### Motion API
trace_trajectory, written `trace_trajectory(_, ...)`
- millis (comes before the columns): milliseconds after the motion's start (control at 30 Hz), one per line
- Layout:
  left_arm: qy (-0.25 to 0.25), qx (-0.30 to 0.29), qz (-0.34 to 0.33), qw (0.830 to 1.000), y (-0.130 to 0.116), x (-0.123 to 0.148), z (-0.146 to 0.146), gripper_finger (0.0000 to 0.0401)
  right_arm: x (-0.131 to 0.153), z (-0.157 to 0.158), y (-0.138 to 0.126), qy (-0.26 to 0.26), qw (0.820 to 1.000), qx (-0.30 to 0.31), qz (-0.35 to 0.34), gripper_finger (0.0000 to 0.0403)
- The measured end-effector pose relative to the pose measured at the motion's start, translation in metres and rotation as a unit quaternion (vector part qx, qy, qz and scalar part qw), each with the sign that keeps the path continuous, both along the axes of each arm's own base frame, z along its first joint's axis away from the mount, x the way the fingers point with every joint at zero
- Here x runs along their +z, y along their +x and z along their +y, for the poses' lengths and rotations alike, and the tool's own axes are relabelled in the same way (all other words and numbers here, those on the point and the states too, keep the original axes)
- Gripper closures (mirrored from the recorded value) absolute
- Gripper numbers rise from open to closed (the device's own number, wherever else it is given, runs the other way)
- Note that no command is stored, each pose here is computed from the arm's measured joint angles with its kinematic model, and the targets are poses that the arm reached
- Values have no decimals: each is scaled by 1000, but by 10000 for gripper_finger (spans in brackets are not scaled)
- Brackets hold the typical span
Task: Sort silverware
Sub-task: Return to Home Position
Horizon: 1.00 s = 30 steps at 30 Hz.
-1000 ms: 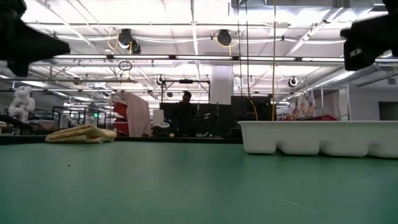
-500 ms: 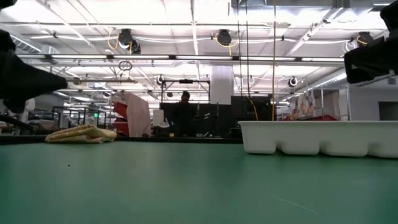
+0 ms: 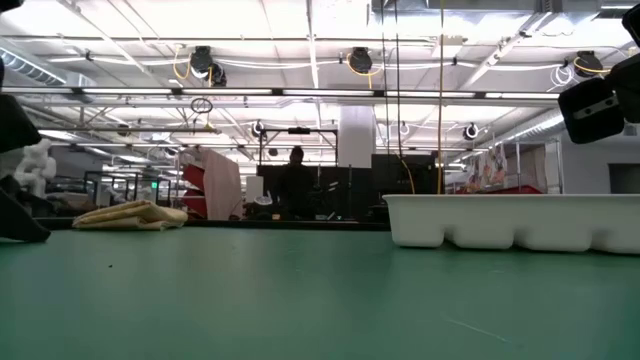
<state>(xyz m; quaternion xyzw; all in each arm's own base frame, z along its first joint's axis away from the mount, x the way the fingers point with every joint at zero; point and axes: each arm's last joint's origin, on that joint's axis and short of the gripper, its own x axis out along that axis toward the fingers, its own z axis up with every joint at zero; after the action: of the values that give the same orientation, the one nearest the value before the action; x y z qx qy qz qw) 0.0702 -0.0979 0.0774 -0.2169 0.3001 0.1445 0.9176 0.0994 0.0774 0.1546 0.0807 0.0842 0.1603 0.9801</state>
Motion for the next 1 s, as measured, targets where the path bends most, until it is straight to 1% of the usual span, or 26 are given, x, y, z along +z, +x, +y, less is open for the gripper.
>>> trace_trajectory(233, 9, 7, -19, 1000, 0, 1, 1, 350, 0, 0, 0, 0, 1000, 0, 0, 401)
trace_trajectory(1000, 5, 3, -10, 1000, 0, 0, 0, 350, 0, 0, 0, 0, 1000, 0, 0, 401)
